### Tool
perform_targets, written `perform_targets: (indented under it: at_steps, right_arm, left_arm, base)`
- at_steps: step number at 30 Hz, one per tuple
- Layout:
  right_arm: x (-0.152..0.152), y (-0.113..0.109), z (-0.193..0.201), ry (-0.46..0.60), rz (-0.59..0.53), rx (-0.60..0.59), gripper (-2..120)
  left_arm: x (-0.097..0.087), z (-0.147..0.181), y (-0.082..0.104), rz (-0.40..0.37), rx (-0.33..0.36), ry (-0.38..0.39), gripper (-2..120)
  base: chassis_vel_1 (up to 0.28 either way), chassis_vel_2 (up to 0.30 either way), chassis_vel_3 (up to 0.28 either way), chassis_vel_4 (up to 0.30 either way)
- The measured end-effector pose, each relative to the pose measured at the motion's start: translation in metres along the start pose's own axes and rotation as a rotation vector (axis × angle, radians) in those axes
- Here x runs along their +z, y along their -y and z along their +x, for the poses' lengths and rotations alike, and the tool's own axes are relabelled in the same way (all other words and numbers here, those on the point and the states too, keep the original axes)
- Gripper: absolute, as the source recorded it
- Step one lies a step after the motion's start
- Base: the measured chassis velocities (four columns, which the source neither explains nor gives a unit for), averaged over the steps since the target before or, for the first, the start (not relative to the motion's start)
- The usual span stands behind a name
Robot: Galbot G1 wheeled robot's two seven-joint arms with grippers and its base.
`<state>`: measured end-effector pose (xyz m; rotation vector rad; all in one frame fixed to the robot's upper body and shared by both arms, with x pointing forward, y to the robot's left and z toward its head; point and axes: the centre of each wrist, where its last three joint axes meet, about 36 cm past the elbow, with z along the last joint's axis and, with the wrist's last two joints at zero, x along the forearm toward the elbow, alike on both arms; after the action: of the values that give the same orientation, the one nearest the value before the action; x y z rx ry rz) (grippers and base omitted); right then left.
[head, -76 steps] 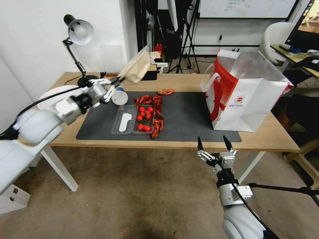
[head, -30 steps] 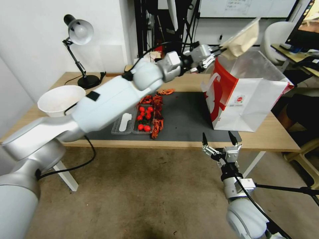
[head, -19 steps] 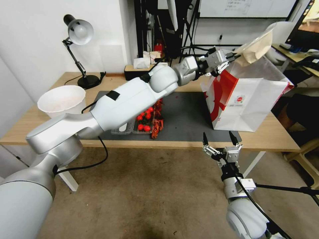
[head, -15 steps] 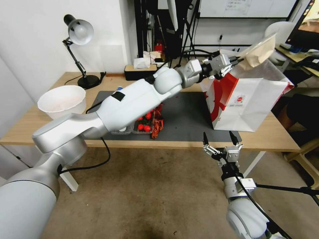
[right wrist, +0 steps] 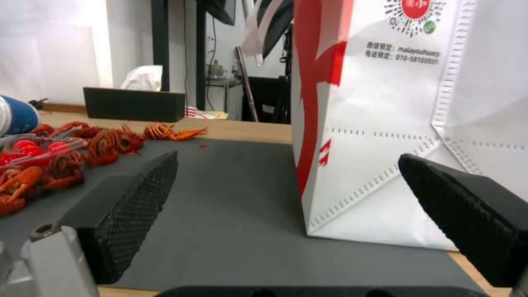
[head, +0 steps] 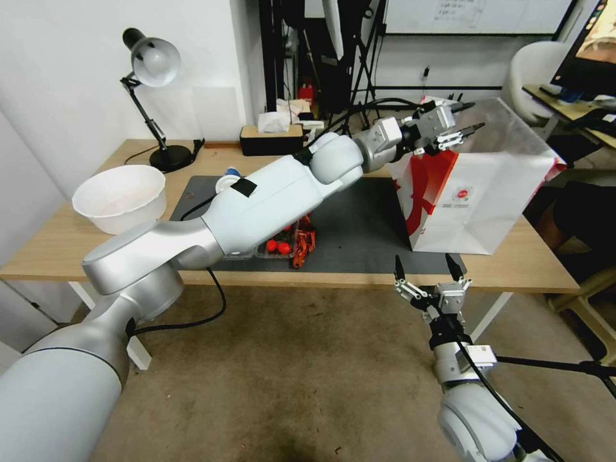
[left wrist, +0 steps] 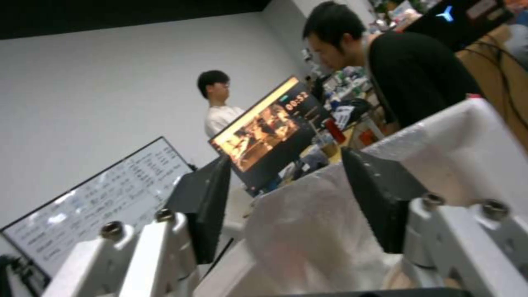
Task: Pick up the trash from the table and place it into the takeout bag.
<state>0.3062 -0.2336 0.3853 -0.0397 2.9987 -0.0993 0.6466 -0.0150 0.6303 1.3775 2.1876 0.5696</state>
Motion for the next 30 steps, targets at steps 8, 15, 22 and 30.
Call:
perform_targets:
  at_steps: [8, 15, 22, 30]
  right_arm:
    - [0.000, 0.000, -0.001, 0.000, 0.000, -0.002, 100]
    - [-0.001, 0.000, -0.002, 0.002, 0.002, -0.006, 100]
    - [-0.001, -0.002, -0.005, 0.002, 0.001, -0.012, 100]
    - [0.001, -0.004, -0.004, -0.003, -0.003, -0.016, 100]
  left_arm:
    - [-0.002, 0.046, -0.012, 0.120, -0.119, -0.003, 85]
    - [0.011, 0.109, -0.019, 0.190, -0.203, -0.034, 100]
    - [0.025, 0.190, -0.003, 0.253, -0.316, -0.092, 100]
    - [0.016, 0.274, 0.010, 0.242, -0.426, -0.169, 100]
  base:
    - [0.000, 0.000, 0.000, 0.000]
    - [0.000, 0.000, 0.000, 0.000]
    - [0.000, 0.000, 0.000, 0.000]
    - [0.000, 0.000, 0.000, 0.000]
